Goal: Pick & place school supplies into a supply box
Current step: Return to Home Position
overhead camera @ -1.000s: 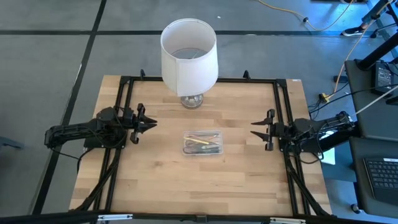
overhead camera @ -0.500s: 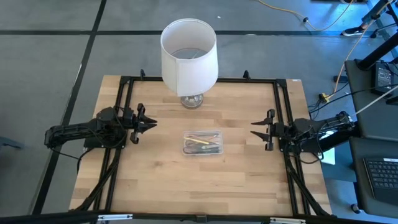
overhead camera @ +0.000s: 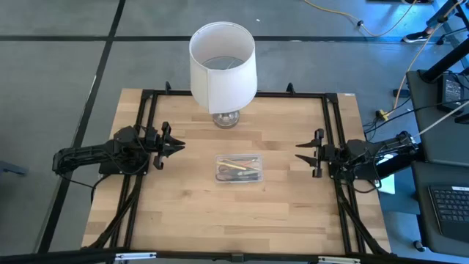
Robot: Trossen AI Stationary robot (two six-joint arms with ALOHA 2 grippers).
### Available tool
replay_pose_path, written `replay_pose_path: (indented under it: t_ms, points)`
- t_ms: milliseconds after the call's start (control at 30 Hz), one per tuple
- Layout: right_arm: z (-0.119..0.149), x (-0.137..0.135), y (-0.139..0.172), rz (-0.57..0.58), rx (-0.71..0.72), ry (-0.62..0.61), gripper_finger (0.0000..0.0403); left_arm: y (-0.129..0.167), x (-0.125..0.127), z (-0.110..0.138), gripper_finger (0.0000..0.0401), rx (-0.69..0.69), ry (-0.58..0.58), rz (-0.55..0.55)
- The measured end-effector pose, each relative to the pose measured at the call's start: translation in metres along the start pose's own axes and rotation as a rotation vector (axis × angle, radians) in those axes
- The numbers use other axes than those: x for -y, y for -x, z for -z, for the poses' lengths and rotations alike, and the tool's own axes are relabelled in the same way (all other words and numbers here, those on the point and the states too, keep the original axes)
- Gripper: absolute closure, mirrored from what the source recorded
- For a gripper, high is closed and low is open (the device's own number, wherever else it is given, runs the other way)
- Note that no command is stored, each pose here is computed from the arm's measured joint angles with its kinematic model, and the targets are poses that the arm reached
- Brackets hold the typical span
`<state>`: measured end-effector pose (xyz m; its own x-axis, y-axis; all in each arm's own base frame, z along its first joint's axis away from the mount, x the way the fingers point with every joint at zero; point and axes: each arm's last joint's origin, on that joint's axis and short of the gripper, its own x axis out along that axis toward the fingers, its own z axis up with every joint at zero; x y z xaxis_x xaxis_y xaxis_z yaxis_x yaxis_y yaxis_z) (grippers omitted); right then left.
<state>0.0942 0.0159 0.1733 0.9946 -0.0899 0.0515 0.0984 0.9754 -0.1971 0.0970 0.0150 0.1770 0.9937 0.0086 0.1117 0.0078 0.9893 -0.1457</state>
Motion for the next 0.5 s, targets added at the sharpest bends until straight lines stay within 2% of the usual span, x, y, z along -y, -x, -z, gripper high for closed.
replay_pose_path:
  t_ms: [500]
  points:
    - [0.0,0.0,0.0,0.0,0.0,0.0,0.0234,0.0,0.0,0.0,0.0343,0.0,0.0,0.0]
